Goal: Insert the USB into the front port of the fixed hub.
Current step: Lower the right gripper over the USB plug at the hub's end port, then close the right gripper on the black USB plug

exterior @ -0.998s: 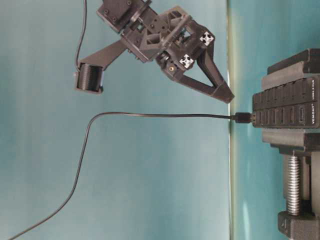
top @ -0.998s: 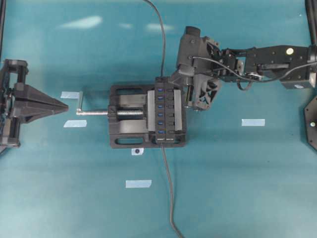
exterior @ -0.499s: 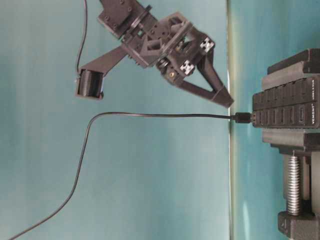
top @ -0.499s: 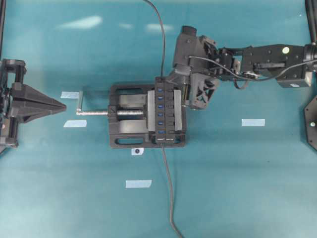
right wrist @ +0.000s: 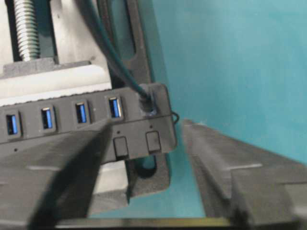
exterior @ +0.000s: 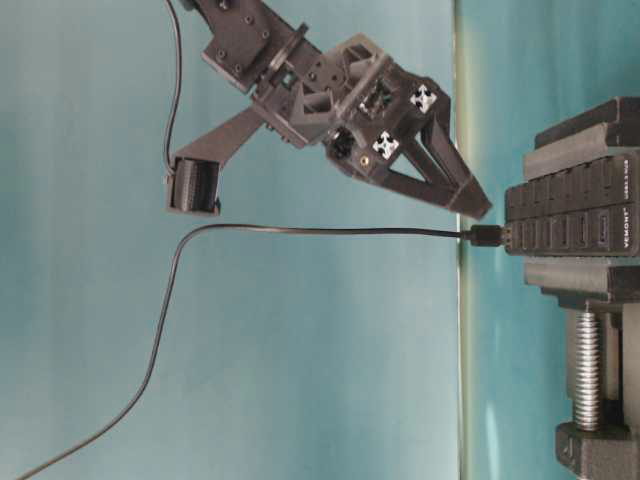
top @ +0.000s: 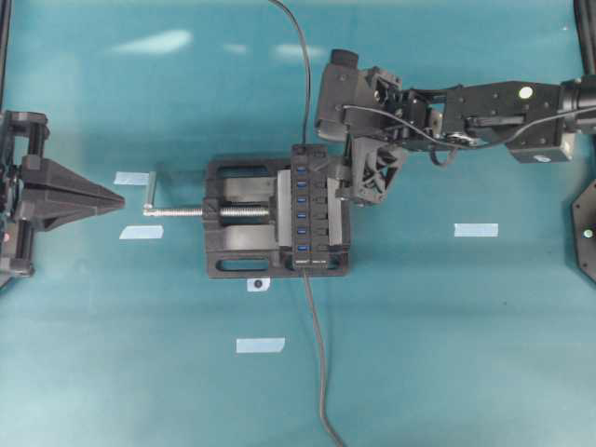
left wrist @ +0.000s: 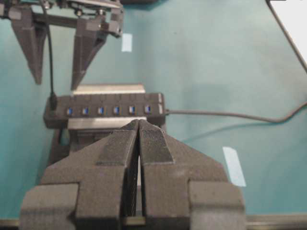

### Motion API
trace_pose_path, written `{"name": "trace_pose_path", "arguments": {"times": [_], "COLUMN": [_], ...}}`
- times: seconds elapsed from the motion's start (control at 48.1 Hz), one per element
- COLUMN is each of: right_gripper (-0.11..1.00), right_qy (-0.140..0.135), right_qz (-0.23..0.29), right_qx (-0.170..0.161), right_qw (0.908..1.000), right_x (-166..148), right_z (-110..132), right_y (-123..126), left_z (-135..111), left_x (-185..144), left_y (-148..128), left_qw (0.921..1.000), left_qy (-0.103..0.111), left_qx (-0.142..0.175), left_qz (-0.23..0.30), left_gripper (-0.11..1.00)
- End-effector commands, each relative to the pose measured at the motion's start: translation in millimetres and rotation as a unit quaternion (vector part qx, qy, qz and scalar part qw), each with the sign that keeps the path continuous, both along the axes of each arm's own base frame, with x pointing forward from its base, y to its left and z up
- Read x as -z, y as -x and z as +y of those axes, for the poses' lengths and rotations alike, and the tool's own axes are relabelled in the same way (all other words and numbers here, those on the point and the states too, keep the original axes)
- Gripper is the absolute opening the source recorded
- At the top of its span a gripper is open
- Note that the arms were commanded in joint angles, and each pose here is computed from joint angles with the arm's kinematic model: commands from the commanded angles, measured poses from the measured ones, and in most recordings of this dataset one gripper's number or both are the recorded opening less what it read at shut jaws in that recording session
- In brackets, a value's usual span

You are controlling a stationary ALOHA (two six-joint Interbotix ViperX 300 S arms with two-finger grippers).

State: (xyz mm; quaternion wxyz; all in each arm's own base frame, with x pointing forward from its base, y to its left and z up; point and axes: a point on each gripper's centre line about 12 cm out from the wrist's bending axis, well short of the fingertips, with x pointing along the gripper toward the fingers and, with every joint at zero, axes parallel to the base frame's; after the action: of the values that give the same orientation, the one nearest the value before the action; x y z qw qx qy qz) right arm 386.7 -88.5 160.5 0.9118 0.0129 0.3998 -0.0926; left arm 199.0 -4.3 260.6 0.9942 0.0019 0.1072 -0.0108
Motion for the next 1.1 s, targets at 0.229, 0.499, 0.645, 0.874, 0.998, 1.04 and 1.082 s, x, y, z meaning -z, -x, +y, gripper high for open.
{"name": "trace_pose_path", "arguments": {"times": [0.229,0.499,0.645,0.874,0.998,1.04,1.082], "right_gripper": [0.72,0.72,0.72,0.69,0.62,0.58,0.53], "right_qy": [0.013,0.024,0.024,0.024,0.025,0.025,0.025], "right_qz": [-0.016,-0.017,-0.013,-0.015,-0.017,-0.016,-0.019], "right_qx": [-0.009,-0.014,-0.015,-0.015,-0.015,-0.015,-0.015], "right_qw": [0.9998,0.9995,0.9995,0.9995,0.9994,0.9994,0.9994], "right_x": [-9,-9,-6,-9,-10,-10,-12], "right_z": [-3,-7,-8,-8,-8,-8,-8], "right_y": [-14,-26,-27,-27,-27,-27,-27], "left_z": [0,0,0,0,0,0,0], "left_x": [-5,-5,-6,-7,-6,-6,-6], "left_y": [-2,-2,-1,0,0,0,0], "left_qw": [1.0000,1.0000,1.0000,0.9999,0.9999,0.9999,0.9999], "left_qy": [0.000,0.000,0.000,0.000,0.001,0.001,0.000], "left_qx": [0.000,0.000,0.000,0.001,0.000,0.000,0.001], "left_qz": [-0.007,-0.006,-0.009,-0.012,-0.011,-0.011,-0.012], "left_gripper": [0.00,0.00,0.00,0.00,0.00,0.00,0.00]}}
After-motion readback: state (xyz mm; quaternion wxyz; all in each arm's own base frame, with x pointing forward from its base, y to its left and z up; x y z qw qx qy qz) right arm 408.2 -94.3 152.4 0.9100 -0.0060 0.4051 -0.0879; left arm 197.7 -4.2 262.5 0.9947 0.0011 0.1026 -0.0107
